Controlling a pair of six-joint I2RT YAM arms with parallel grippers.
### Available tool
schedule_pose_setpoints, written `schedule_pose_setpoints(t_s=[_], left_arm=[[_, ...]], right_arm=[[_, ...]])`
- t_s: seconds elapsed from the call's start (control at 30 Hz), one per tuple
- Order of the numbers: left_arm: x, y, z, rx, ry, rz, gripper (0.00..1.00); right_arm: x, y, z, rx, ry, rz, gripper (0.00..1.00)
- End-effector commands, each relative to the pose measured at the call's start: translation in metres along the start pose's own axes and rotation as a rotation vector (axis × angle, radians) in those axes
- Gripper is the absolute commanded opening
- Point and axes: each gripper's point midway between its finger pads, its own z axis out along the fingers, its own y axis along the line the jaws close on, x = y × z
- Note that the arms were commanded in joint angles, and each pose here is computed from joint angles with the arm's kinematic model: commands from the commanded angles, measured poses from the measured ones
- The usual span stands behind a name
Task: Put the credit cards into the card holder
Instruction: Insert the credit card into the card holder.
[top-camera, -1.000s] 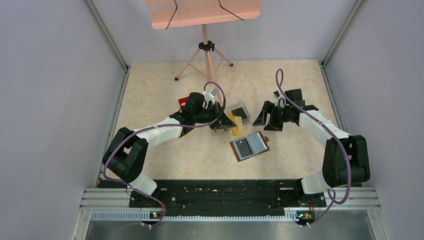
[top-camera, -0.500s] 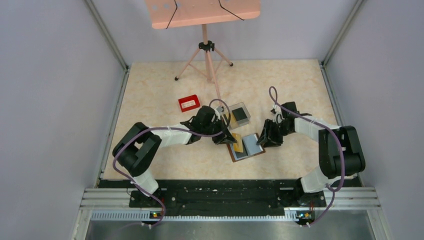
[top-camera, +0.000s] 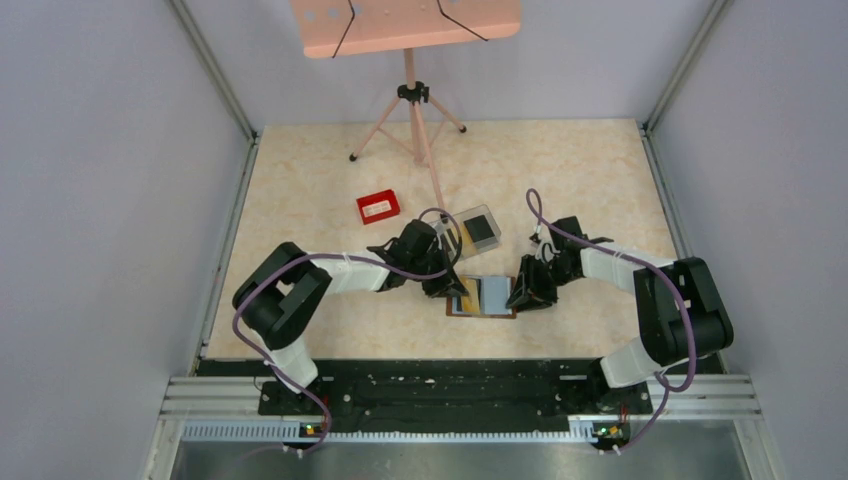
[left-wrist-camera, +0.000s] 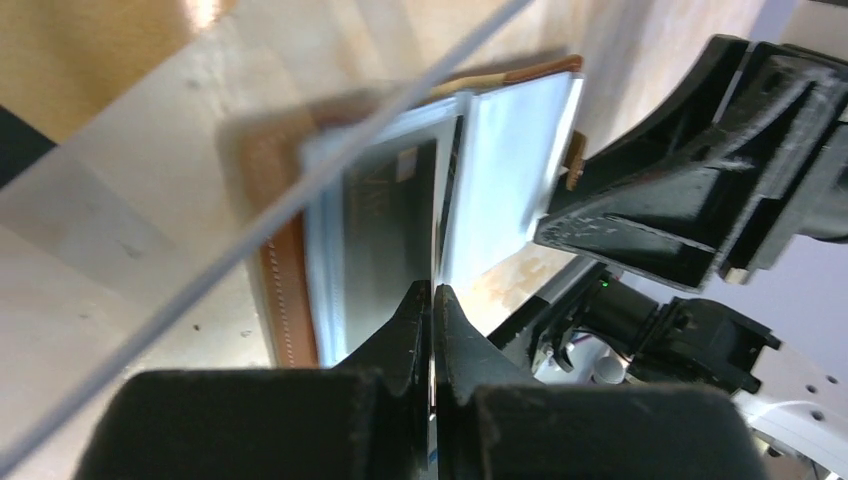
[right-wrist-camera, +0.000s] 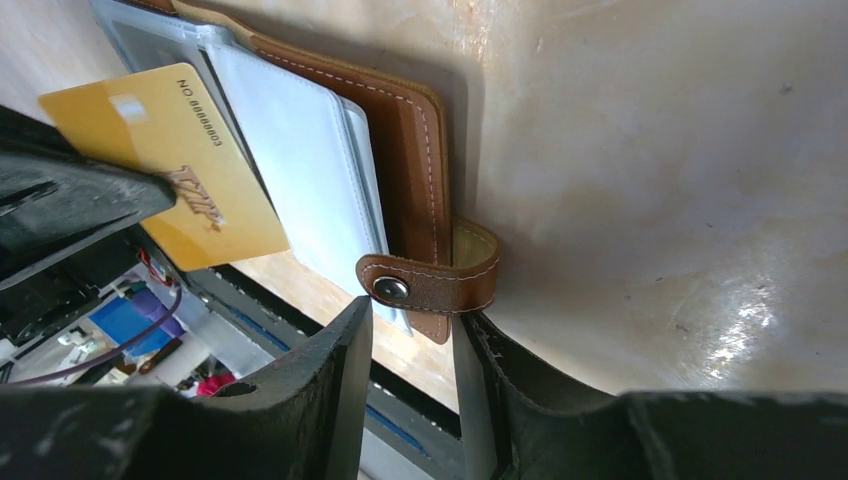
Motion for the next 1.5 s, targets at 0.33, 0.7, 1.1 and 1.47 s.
schedule_pose_setpoints(t_s=[0.33,0.7,1.1,1.47], left_arm=[[-0.006,-0.009,0.017,0.02,0.016,0.125,0.0],[-0.008,-0.03,0.01,0.081,0.013,0.133,0.0],[-0.012,-0.016,-0.002,-0.037,-0.023,0.113,0.0],[-0.017,-0.031,-0.01,0.005,-0.036,0.125,0.0]], right_arm=[[0.001,-0.004,0.004,0.008,-0.012,-0.023,0.35],[0.001,-0.003,0.006,0.003,-0.006,-0.023,0.33],[0.002,-0.007,0.008,0.017,-0.007,-0.015,0.07],[0.004,-0.008,0.008,0.016,-0.004,-0.008,0.0]])
